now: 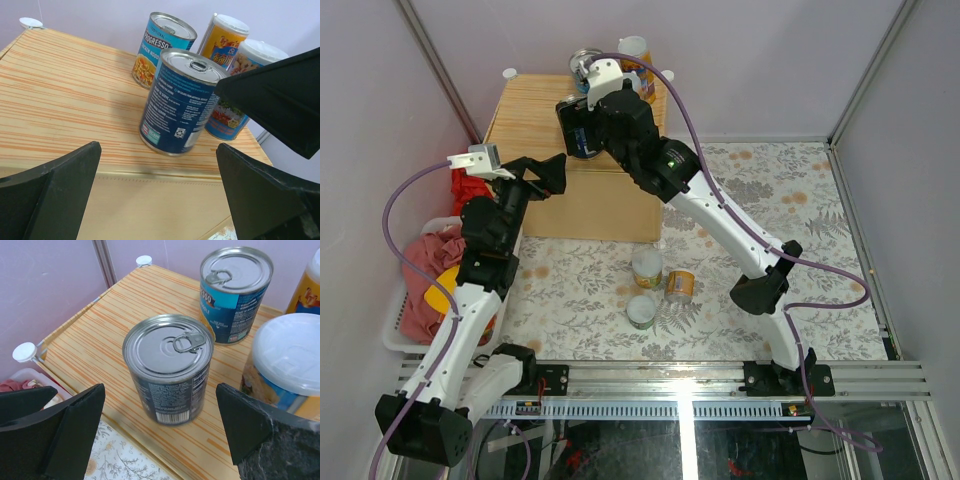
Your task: Place and organize the canned foods onto the counter
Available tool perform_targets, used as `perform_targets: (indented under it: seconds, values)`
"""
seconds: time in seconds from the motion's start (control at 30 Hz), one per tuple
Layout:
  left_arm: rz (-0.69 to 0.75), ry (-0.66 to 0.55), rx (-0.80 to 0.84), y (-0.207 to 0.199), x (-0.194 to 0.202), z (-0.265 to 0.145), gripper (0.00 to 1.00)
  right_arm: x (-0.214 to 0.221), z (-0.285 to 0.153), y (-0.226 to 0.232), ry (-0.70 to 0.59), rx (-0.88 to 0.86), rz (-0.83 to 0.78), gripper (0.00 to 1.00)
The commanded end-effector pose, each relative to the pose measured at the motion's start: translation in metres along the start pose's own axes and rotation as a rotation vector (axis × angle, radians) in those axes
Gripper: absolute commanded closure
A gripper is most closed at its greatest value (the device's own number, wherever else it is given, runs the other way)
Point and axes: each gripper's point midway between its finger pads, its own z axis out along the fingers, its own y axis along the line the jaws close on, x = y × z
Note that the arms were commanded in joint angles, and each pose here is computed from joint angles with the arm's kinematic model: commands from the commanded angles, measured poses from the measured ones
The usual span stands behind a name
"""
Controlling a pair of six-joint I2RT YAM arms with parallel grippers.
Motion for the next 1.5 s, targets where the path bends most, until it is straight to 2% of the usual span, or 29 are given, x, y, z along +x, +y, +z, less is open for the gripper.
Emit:
perform_targets:
  seconds: [0.0,0.53,0.83,1.13,1.47]
  values:
    - [0.021,-0.067,0.037,-0.009,-0.017,0.003,0.0,-0.051,-0.015,-0.003,-0.137,-0.01,0.06,0.0]
    - [-0.014,-0.057,0.041,-0.01,-0.013,0.007,0.0,-0.072,-0.041,-0.011,-0.174,0.028,0.039,0.0]
    - [-0.017,-0.019,0.054,-0.018,-0.019,-0.006,0.0,-0.06,-0.094,-0.032,-0.133,0.094,0.03,0.0]
    - [-0.038,0.132,0.2,-0.052,0.003,-0.03,0.0,-0.011,-0.162,-0.085,-0.09,0.249,0.095,0.0]
    - [-0.078,0.272,0.261,-0.075,0.05,-0.084,0.0,0.095,-0.21,-0.131,0.067,0.42,0.118,0.01]
